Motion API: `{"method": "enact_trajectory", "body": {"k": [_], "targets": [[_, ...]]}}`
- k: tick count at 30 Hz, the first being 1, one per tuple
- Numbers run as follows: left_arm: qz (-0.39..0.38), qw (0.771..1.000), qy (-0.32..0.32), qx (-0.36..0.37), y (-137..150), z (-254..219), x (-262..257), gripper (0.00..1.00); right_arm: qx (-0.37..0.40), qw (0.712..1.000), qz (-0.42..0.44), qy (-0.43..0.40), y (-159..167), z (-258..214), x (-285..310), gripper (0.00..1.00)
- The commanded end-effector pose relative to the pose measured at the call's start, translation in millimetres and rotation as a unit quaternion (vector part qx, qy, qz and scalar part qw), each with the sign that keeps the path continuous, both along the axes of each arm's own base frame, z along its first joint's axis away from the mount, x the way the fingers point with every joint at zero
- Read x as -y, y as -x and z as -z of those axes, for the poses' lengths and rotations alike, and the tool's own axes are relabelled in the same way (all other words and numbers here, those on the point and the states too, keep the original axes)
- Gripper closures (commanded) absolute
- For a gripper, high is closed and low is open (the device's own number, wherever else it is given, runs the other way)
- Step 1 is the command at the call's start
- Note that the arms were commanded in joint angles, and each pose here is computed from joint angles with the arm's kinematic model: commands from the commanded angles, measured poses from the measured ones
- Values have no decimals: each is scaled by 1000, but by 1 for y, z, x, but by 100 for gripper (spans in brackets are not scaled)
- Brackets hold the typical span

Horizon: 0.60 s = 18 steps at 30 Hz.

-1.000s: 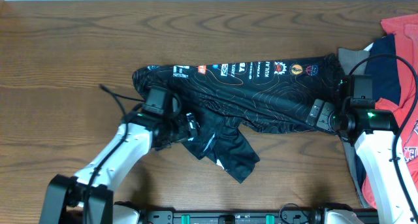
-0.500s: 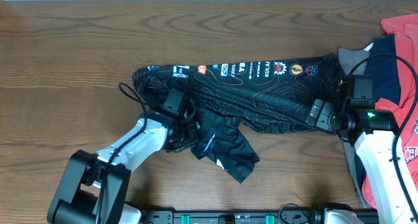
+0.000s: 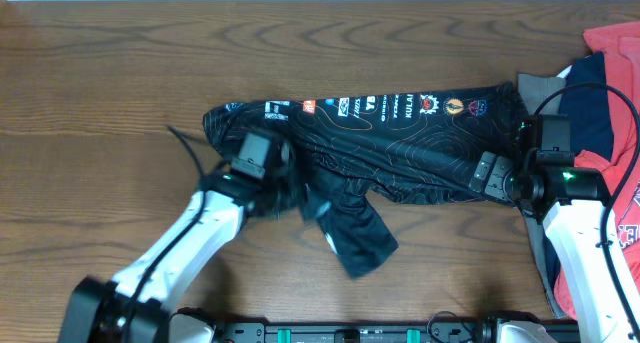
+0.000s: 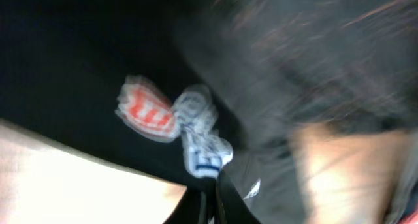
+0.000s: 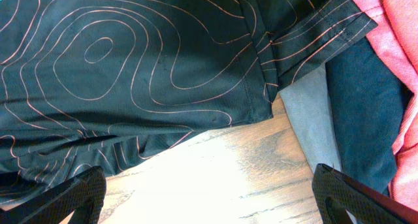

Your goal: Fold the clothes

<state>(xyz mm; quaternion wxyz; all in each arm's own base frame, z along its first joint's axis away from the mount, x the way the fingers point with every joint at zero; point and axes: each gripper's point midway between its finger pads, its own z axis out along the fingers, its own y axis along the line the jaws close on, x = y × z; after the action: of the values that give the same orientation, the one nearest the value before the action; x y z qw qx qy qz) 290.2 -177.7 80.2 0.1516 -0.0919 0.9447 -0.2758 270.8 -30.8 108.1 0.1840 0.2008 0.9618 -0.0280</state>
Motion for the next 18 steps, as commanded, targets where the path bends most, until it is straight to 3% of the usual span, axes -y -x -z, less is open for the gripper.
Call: {"method": "enact_trajectory", "body": {"k": [1, 4, 6, 8, 14, 18], "targets": [[21, 978, 18, 207, -67, -86, -7, 94, 5, 1000, 18, 6, 0, -3, 8, 1], [-69, 927, 3, 368, -130, -157, -55, 94, 5, 1000, 18, 6, 0, -2, 8, 1], [-123, 898, -2, 423, -152, -186, -86, 94, 3, 1000, 18, 6, 1, -2, 8, 1], [-160, 886, 9, 435, -164, -196, -109, 94, 2, 1000, 18, 6, 1, -2, 8, 1], [-147, 933, 36, 327, -154, -147, -110, 94, 5, 1000, 18, 6, 0, -3, 8, 1], [-99, 940, 66, 320, -143, -150, -92, 94, 7, 1000, 18, 6, -1, -3, 8, 1]]}}
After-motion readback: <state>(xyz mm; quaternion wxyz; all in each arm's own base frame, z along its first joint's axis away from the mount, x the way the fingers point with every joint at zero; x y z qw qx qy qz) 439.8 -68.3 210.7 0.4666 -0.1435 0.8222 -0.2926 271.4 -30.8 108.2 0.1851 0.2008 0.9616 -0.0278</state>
